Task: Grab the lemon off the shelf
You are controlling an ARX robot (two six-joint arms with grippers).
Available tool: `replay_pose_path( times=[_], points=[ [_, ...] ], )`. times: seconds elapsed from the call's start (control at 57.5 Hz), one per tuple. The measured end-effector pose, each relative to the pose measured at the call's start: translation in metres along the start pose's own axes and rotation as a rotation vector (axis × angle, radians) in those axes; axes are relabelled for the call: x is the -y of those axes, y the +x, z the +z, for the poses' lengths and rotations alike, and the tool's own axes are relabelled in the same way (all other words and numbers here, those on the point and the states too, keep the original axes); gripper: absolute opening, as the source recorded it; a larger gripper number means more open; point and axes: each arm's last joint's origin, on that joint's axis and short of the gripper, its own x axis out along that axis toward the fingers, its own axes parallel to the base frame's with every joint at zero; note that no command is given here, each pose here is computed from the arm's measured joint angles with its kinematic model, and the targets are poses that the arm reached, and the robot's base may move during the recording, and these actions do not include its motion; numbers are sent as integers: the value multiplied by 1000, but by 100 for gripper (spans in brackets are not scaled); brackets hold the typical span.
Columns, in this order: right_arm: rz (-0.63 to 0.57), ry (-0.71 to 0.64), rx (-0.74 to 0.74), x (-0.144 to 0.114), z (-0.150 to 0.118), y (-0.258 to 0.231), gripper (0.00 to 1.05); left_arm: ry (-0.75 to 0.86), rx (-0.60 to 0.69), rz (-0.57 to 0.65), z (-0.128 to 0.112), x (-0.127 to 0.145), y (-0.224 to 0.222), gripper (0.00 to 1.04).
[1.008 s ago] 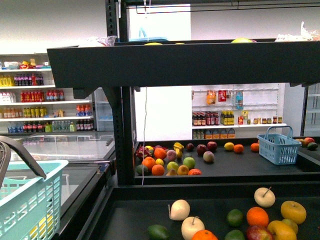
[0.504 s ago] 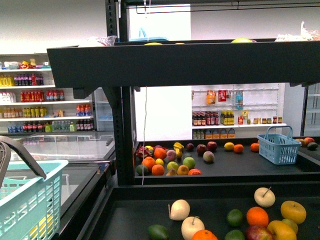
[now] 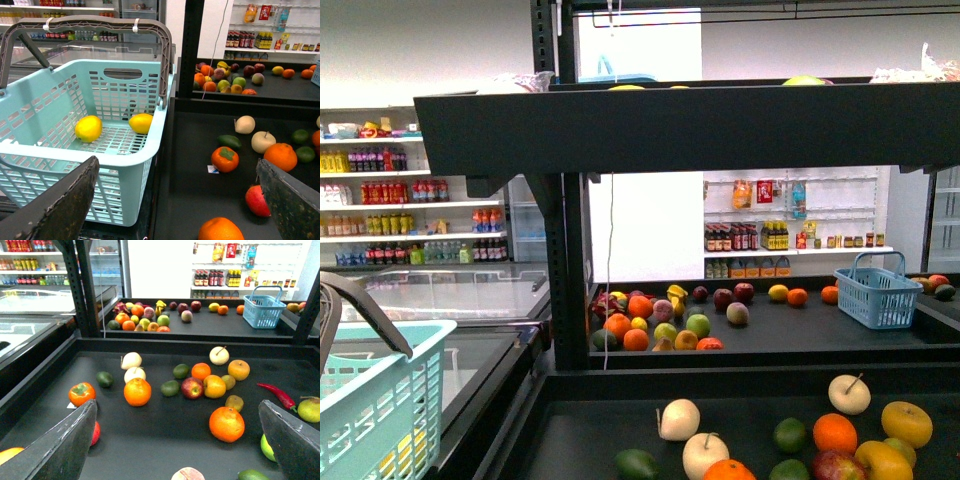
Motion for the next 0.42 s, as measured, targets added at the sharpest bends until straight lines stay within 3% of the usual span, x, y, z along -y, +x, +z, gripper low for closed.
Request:
replay_pose_path(
  times=[0.417],
  points=[
    [0,0,0,0,0,0,97,0,0,0,0,0,0,97]
  ],
)
